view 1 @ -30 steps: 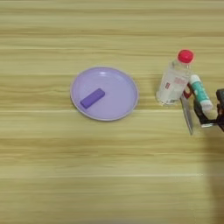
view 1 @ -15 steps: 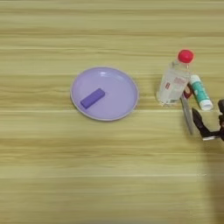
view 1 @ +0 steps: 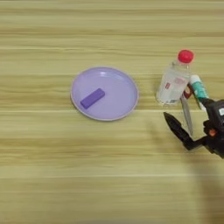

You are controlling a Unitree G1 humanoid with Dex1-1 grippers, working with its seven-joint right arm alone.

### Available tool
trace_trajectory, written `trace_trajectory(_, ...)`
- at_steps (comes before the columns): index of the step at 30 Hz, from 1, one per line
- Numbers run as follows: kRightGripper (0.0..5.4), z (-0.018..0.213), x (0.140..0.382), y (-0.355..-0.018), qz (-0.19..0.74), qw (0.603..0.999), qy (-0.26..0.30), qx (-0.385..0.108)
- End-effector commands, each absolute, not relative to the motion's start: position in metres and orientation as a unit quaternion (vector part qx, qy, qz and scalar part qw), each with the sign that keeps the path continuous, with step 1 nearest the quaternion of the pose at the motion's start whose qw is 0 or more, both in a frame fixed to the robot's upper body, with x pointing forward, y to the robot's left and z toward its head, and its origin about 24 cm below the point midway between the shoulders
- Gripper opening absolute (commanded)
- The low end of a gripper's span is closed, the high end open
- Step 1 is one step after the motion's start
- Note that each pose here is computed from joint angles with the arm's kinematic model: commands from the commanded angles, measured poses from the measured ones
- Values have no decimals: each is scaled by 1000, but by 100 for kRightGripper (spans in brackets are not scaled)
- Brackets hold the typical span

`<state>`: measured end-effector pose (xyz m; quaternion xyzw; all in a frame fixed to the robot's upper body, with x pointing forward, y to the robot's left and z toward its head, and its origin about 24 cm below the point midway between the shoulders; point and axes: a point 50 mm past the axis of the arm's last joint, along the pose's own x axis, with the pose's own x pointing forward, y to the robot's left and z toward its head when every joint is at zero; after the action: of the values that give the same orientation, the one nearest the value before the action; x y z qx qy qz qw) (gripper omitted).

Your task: Move the objects on the table

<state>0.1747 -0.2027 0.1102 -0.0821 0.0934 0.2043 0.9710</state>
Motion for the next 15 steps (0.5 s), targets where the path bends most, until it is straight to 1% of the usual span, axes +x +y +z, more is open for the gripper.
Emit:
trace_trajectory(1, 538, 128, 178, -188, 242, 964, 47, -101)
trace_trajectory(7, 538, 131, 186, -168, 274, 955, 34, -106)
trace_trajectory(15, 538, 132, 209, -144, 281, 948, 26, -147)
